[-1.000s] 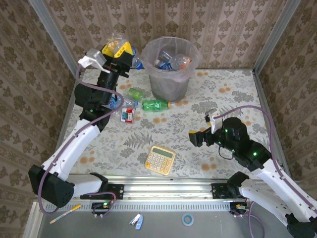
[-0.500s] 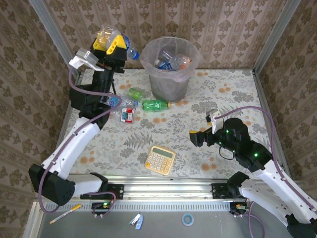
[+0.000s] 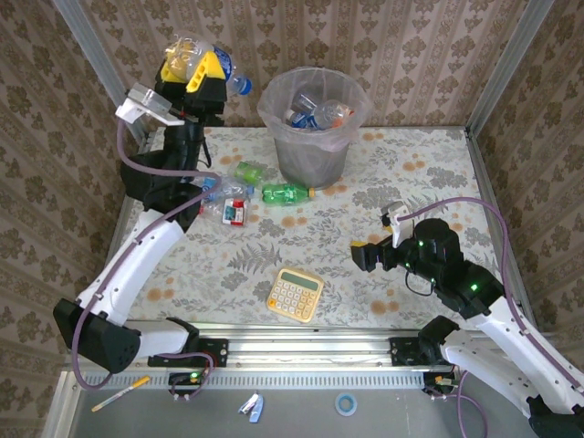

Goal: Throw the plastic bottles in the bin

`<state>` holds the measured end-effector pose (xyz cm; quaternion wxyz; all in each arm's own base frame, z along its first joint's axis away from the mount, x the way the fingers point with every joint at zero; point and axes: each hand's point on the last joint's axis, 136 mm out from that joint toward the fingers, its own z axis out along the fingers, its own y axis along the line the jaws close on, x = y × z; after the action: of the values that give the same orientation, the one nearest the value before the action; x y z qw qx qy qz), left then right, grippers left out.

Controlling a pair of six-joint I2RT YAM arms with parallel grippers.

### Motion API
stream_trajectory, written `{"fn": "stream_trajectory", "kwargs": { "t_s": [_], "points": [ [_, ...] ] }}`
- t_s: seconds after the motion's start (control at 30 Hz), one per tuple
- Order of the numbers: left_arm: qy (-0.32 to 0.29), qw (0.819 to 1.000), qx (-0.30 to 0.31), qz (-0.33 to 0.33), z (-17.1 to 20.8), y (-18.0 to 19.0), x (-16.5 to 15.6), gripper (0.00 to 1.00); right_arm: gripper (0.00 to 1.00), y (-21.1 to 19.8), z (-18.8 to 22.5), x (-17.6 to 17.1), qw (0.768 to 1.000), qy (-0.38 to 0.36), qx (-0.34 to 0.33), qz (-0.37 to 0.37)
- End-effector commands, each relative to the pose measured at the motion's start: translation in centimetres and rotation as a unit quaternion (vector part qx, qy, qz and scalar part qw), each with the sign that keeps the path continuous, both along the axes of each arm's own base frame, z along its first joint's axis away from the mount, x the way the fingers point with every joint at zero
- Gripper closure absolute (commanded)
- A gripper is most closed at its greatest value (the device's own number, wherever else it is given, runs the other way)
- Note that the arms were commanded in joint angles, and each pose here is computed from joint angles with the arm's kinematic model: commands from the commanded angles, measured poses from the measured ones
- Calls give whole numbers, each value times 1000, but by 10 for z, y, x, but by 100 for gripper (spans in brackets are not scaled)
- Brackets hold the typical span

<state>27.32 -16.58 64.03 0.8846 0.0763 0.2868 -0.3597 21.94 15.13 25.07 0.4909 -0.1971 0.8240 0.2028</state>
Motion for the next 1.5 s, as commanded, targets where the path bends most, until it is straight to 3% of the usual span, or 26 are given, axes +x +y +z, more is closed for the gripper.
{"fn": "stream_trajectory", "kwargs": {
  "t_s": [0.0, 0.37, 1.1, 1.47],
  "points": [
    [-60, 998, -15, 9, 25, 15, -33, 52, 0, -5, 6, -1, 1000, -12, -5, -7],
    [-79, 997, -16, 19, 29, 21, -45, 51, 0, -5, 7, -1, 1000, -12, -5, -7],
    [-70, 997, 2, 16, 21, 2, -25, 50, 0, -6, 7, -2, 1000, -12, -8, -7],
    [-91, 996, 13, 10, 25, -9, -31, 49, 0, -6, 8, -1, 1000, -14, -9, -6]
  ]
}}
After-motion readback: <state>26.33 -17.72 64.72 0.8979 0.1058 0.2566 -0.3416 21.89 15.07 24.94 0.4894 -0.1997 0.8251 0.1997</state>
